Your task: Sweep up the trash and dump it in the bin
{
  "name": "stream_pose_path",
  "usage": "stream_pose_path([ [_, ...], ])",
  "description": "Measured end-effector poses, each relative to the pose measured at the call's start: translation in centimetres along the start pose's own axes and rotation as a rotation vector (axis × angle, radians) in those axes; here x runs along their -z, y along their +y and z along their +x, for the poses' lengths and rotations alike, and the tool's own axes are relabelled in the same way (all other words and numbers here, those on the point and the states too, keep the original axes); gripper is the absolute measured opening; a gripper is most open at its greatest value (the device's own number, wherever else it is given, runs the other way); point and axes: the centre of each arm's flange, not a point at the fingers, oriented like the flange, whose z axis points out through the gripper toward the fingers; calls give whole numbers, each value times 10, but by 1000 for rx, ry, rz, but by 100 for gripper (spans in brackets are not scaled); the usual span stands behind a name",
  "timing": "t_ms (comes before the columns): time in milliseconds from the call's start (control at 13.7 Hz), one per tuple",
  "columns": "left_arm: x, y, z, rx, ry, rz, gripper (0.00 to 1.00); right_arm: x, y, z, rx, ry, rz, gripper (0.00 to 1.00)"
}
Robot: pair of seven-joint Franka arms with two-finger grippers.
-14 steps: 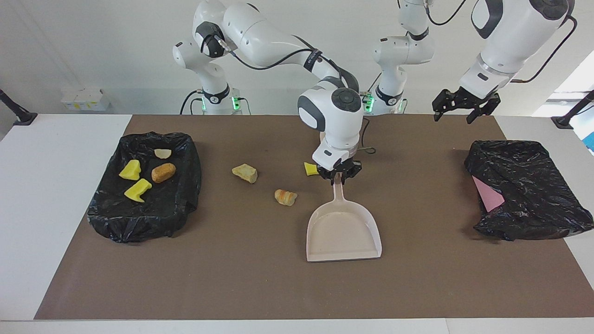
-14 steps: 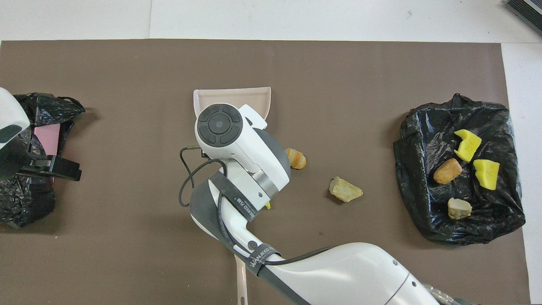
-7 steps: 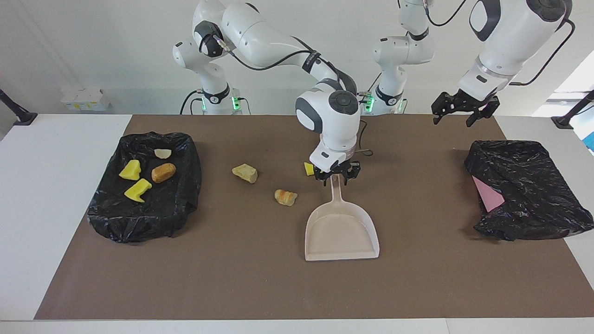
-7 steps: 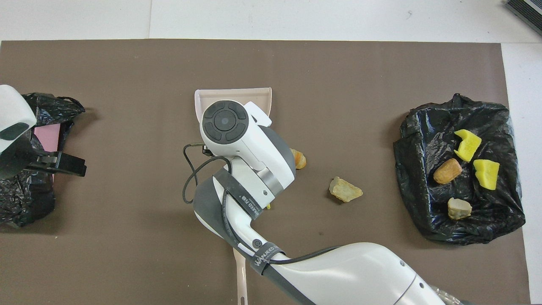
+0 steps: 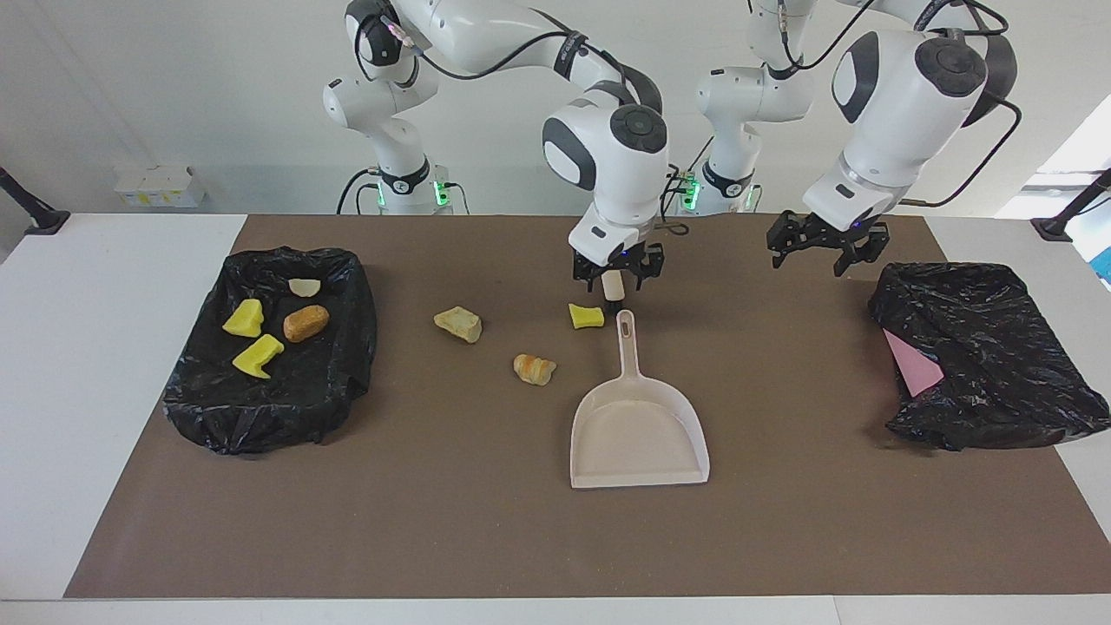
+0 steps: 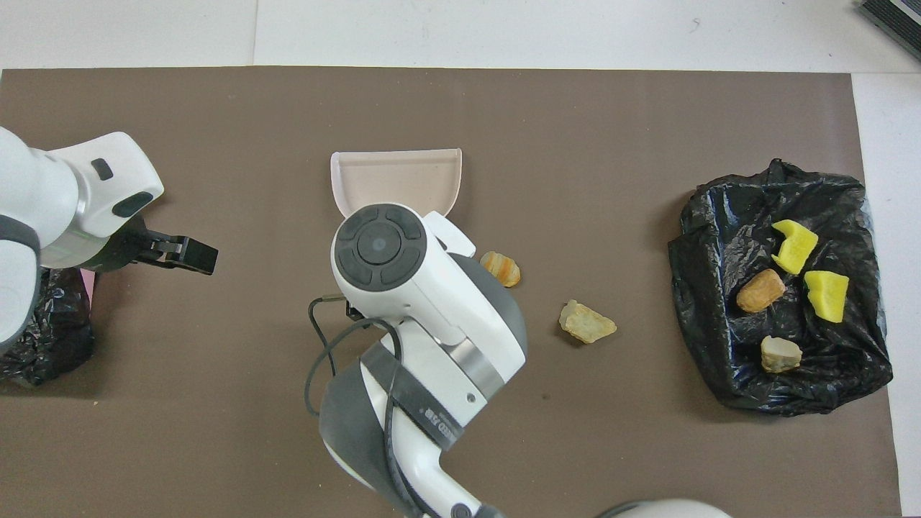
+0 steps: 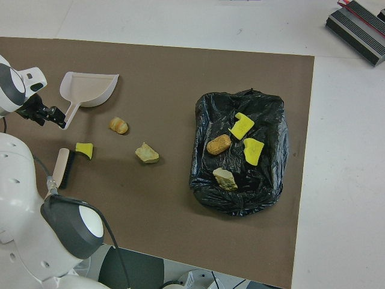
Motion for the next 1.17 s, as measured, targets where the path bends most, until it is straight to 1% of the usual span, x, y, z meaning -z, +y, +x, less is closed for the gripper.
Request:
stream_pose_path([
  [146,-16,18,14,-1,18,-1,100,-6,-5,-54,33,-16,-24,84],
  [218,-28,31,22,-1,26,-2,100,-19,-5,-80,30,-12,-10,85],
  [364,-52,56,36,6,34,-4,100,-47,3,-113,35,-18,18,85],
  [510,-76,86,49,3,46,-7,100,-70,0,-140,41,-31,5,85],
  [655,-98,113,58,11,66,-14,100,-93,-10,-165,40,-29,-3,85],
  [801,-116,137,63,22,74,-27,100,-109,-14,-181,51,-33,-15,85],
  [1165,-156,203,59,63,61,-33,100,-123,-17,-195,48,-65,-5,81],
])
